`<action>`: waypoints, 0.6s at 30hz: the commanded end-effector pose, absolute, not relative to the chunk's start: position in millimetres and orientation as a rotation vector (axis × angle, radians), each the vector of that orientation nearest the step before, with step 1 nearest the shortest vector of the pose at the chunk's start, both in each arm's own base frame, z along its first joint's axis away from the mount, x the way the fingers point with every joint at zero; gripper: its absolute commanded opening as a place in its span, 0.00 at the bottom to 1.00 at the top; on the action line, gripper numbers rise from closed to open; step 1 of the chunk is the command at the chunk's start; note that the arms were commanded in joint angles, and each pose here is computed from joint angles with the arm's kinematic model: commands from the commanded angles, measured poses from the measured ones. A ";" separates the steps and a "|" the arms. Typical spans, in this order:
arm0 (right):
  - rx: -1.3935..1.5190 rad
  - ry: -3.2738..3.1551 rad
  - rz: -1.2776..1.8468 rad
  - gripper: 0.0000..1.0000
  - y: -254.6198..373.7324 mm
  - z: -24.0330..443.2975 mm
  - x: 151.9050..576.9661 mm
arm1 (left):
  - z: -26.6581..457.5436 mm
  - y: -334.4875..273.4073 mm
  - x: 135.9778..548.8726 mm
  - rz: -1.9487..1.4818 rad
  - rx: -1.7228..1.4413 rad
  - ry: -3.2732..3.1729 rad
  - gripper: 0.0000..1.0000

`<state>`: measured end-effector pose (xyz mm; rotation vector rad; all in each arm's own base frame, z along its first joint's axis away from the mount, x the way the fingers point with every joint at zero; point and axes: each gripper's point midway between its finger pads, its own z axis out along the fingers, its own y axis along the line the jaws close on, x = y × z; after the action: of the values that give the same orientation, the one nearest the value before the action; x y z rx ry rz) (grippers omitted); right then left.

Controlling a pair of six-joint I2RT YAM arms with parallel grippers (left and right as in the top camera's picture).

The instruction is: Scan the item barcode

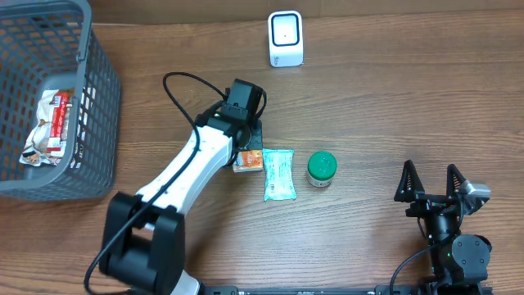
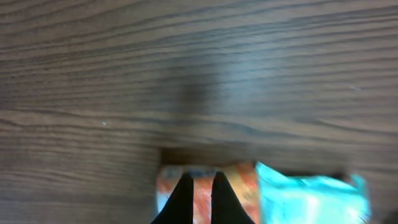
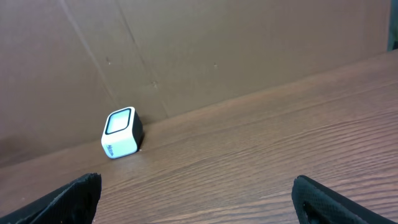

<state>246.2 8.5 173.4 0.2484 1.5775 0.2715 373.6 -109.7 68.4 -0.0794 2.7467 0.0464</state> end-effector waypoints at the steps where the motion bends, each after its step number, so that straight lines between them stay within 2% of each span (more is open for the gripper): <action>1: 0.244 1.577 0.269 1.00 8.6 171.1 246.4 | 45.7 -93.7 378.3 0.186 -0.088 2.757 0.04; 6: 0.244 1.577 0.269 1.00 8.6 171.1 246.4 | 20.3 -95.4 370.4 0.195 -0.072 2.834 0.04; 18: 0.244 1.577 0.269 1.00 8.6 171.0 246.4 | 10.4 -116.4 293.6 -0.032 -0.038 3.190 0.04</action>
<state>246.2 8.5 173.4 0.2478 1.5776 0.2709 306.6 -102.1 12.5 -0.0394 3.1158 0.1190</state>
